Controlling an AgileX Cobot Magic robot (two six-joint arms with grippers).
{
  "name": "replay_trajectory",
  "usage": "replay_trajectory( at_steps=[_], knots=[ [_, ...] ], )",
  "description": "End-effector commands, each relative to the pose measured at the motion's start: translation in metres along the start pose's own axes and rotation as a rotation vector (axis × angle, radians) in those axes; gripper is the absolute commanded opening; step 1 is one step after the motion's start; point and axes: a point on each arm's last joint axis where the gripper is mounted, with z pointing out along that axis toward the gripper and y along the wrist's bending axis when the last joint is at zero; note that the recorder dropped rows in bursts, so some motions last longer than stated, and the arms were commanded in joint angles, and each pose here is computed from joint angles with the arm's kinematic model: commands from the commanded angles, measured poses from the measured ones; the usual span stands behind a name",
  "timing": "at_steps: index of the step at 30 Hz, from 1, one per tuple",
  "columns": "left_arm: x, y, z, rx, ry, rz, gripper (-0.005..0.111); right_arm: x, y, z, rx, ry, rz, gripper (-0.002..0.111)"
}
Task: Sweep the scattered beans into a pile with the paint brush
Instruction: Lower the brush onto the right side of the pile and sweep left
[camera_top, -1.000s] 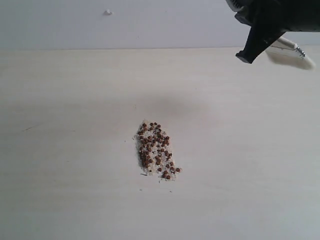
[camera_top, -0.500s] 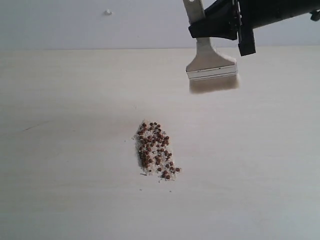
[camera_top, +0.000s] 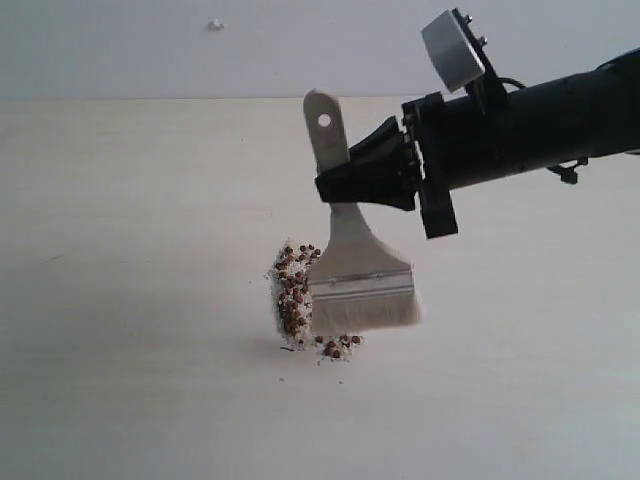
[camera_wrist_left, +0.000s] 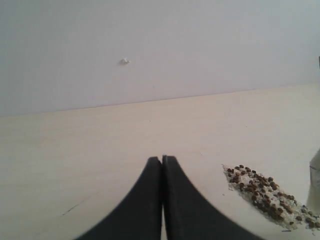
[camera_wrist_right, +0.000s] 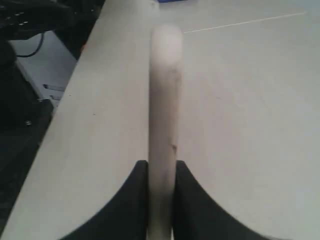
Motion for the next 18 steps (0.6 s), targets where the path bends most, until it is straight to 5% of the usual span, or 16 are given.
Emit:
replay_trajectory(
  at_steps=[1,18],
  knots=[
    [0.0,0.0,0.0,-0.001,-0.005,-0.011,0.0,0.0,0.023,0.015,-0.072,-0.01,-0.008,0.0],
    [0.0,0.0,0.0,-0.001,-0.005,-0.011,0.0,0.029,0.027,0.035,-0.178,0.093,0.033,0.0]
  ],
)
